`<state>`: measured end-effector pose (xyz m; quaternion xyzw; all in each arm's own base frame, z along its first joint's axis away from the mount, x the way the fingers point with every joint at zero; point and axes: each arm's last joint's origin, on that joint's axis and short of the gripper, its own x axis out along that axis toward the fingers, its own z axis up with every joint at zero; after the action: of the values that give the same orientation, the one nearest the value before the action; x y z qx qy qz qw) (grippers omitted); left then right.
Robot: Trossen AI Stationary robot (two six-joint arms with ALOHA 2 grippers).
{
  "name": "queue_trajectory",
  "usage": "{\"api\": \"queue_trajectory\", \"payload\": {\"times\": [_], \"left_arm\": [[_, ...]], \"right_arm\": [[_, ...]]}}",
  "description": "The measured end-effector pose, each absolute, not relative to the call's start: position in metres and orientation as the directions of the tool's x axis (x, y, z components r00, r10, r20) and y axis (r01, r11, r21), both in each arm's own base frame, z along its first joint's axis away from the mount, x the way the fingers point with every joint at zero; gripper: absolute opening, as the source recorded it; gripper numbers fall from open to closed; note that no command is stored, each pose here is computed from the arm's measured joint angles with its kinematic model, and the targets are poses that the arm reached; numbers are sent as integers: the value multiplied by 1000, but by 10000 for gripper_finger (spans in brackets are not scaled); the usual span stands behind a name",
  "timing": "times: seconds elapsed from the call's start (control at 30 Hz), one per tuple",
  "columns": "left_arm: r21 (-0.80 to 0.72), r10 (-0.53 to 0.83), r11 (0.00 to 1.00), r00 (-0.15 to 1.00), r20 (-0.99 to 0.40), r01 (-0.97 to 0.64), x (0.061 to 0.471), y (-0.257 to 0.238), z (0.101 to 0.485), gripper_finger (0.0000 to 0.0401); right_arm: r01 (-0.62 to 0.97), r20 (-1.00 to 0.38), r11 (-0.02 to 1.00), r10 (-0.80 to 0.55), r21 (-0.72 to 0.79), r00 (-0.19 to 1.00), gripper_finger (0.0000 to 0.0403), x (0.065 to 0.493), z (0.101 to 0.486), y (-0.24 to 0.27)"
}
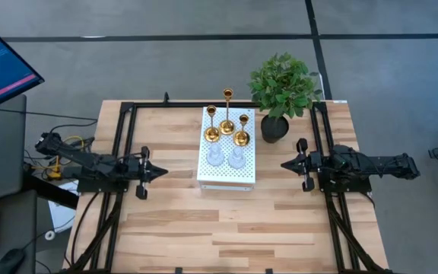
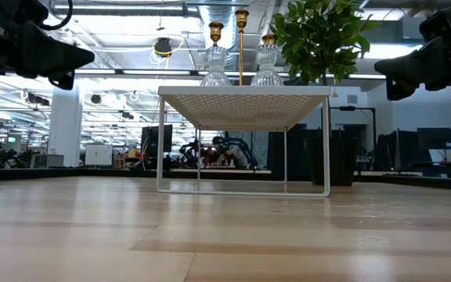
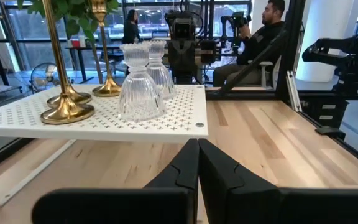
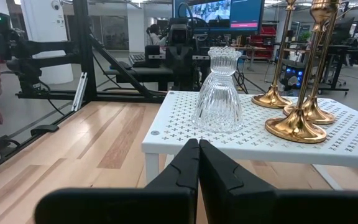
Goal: Pick & Place candle stick holders
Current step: Return to Home Position
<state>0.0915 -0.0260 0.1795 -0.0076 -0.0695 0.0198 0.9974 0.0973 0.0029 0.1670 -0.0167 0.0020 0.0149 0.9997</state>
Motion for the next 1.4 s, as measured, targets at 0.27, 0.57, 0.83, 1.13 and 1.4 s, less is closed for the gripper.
{"api": "queue_trajectory", "payload": {"times": [0.27,0.57,0.83,1.13,1.4], "left_arm": [[-10,39,999,992,121,-38,93,-27,178,8],[28,36,999,999,41,-37,98,-29,171,8],[66,36,997,999,-39,-33,104,-31,163,8],[100,38,995,993,-112,-27,108,-33,156,8],[122,41,992,986,-159,-21,111,-34,151,8]], "right_arm": [[-30,-4,999,29,-33,1000,0,97,167,3],[-30,-4,999,30,-33,1000,0,97,167,3],[-30,-4,999,30,-33,1000,0,97,167,3],[-29,-4,999,29,-33,1000,0,97,167,3],[-29,-4,999,29,-33,1000,0,97,167,3]]}}
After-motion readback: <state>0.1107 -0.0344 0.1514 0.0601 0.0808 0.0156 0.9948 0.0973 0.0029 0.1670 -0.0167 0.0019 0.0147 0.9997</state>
